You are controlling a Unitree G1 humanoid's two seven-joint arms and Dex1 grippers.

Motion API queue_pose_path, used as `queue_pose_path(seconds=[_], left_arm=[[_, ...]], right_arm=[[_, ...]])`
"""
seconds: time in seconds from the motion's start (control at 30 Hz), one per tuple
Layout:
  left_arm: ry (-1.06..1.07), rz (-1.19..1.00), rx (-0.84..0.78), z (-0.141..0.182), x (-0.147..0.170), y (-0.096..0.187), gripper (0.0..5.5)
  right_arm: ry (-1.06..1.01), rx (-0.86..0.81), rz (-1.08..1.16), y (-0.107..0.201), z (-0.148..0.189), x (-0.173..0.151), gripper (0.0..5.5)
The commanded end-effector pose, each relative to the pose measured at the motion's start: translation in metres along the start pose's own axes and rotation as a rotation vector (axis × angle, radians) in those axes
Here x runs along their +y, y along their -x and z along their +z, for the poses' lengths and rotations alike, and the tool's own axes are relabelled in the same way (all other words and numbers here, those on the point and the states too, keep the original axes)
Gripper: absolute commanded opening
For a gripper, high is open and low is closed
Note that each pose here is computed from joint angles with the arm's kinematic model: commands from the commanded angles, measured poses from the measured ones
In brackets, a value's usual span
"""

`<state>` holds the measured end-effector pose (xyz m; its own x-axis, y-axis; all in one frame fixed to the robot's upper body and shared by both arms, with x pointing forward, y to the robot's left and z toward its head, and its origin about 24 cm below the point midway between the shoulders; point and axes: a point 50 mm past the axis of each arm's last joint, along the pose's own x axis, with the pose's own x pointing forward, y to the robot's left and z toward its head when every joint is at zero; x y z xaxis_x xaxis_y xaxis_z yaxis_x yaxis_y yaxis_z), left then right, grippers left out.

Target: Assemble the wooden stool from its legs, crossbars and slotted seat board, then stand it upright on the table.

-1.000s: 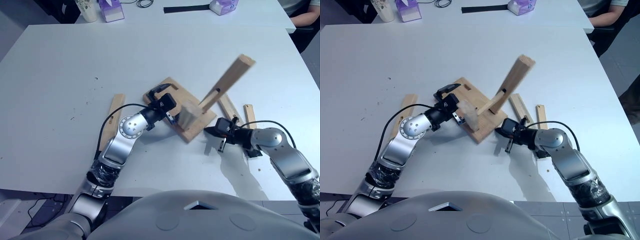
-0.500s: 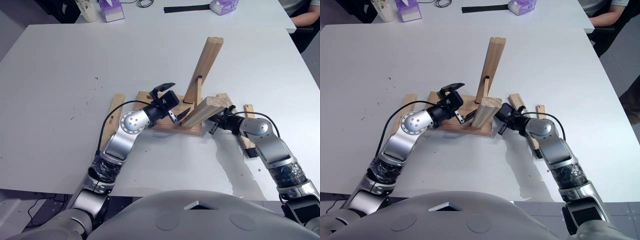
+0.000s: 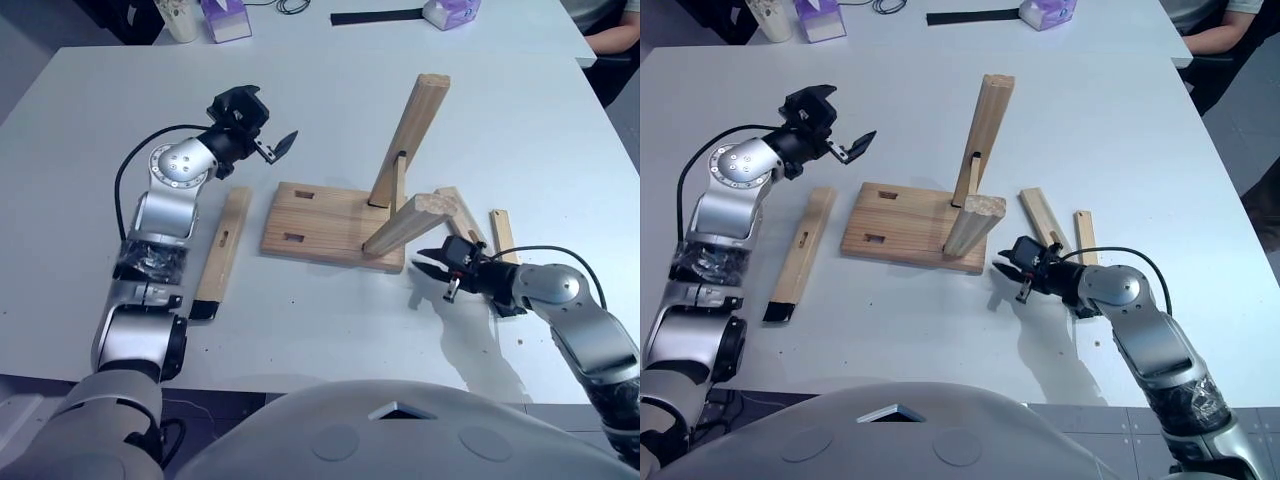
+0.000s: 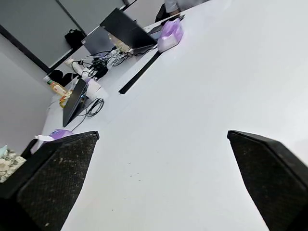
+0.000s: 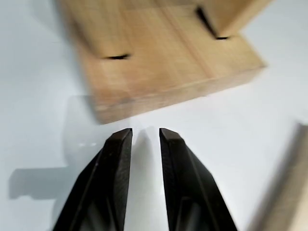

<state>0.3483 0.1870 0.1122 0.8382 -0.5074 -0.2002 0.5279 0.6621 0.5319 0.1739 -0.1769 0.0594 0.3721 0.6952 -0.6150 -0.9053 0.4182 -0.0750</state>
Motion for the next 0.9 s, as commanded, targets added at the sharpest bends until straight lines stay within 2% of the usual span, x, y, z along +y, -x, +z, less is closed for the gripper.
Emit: queue_pose_path(seconds=[0.03, 0.17, 0.3, 0.47, 0.57, 0.7, 0.9], left_arm=[[-0.122, -0.05, 0.044, -0.02, -0.015, -0.021, 5.04], [-0.209, -0.127, 0.095, -0.043, -0.039, -0.024, 5.04], [-0.26, -0.229, 0.097, -0.059, -0.062, -0.018, 5.04], [-0.297, -0.371, 0.037, -0.069, -0.072, 0.01, 5.04], [-0.297, -0.445, 0.009, -0.075, -0.08, 0.038, 5.04], [-0.275, -0.49, -0.017, -0.07, -0.097, 0.061, 5.04], [-0.184, -0.459, -0.083, -0.038, -0.12, 0.072, 5.04]], right_arm=[[-0.002, -0.037, 0.225, -0.001, 0.013, 0.03, 0.99], [-0.034, -0.074, 0.31, -0.016, 0.017, 0.041, 0.99], [-0.041, -0.056, 0.215, -0.035, 0.01, 0.036, 0.99], [-0.018, 0.005, -0.003, -0.041, -0.005, 0.013, 0.99], [-0.006, 0.006, -0.087, -0.04, -0.007, 0.002, 0.99], [0.017, 0.005, -0.109, -0.039, -0.006, -0.004, 0.99], [0.057, 0.035, -0.131, -0.04, -0.008, -0.019, 0.99]])
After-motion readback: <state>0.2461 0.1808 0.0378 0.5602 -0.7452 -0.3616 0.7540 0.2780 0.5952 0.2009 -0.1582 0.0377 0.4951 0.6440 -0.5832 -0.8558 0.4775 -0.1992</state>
